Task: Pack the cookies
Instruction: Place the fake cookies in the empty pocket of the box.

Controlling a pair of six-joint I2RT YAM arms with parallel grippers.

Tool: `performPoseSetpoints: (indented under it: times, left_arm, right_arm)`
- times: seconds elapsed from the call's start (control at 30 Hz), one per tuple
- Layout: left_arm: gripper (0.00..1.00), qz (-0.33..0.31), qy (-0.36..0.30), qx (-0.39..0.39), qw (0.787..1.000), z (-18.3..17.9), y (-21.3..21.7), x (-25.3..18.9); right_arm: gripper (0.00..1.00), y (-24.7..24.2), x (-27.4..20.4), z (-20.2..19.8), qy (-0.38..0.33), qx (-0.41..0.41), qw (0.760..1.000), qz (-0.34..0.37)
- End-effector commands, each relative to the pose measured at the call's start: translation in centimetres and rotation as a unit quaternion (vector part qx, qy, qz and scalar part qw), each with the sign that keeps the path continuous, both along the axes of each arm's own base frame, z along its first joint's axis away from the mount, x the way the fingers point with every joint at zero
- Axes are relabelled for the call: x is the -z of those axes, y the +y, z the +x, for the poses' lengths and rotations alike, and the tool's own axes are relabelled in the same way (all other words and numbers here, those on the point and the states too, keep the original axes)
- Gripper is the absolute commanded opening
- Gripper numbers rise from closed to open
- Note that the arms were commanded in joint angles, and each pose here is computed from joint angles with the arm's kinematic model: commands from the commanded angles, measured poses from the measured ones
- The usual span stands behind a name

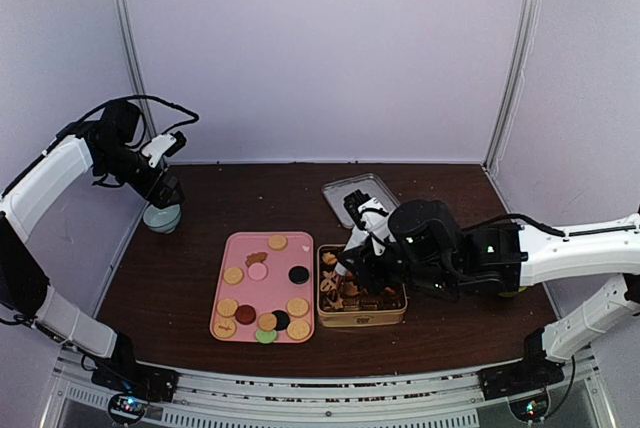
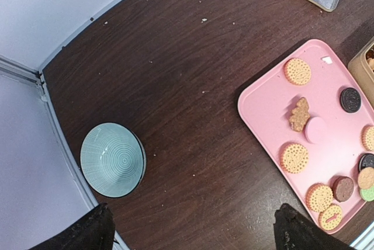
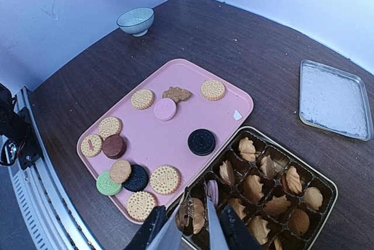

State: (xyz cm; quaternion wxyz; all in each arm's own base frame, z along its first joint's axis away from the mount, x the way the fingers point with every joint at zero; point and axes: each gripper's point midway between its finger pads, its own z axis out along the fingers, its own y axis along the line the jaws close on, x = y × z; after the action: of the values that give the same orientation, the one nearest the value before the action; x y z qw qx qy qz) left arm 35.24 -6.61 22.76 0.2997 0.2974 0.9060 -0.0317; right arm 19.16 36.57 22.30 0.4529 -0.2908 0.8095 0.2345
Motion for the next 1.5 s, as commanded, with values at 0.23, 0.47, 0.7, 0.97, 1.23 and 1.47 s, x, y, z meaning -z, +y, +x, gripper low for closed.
performPoseSetpoints:
  times: [0.23, 0.47, 0.7, 0.97, 1.23, 1.47]
  left_arm:
    - [0.98, -0.006, -0.007, 0.004, 1.000, 0.1, 0.0, -0.3]
    - [0.98, -0.007, -0.007, 0.006, 1.000, 0.1, -0.1, -0.3]
    - [0.98, -0.010, -0.006, 0.007, 1.000, 0.1, -0.2, -0.3]
    - [0.98, -0.009, -0.007, 0.007, 1.000, 0.1, -0.2, -0.4]
    - [0.98, -0.010, -0.007, 0.008, 1.000, 0.2, -0.2, -0.4]
    - [0.98, -0.010, -0.009, 0.007, 1.000, 0.2, -0.2, -0.6]
  right_arm:
    - [0.29, 0.2, -3.1, -0.3, -0.014, -0.008, 0.999, 0.035]
    - [0.30, 0.1, -2.2, -0.3, -0.010, -0.007, 1.000, 0.026]
    - [0.24, 0.2, -2.3, -0.5, -0.010, -0.014, 1.000, 0.026]
    - [0.23, 0.4, -1.9, -0.5, -0.012, -0.018, 1.000, 0.016]
    - [0.33, 1.7, -3.3, -0.4, -0.023, -0.033, 0.999, 0.022]
    - [0.33, 1.1, -4.8, -0.2, -0.037, -0.024, 0.998, 0.034]
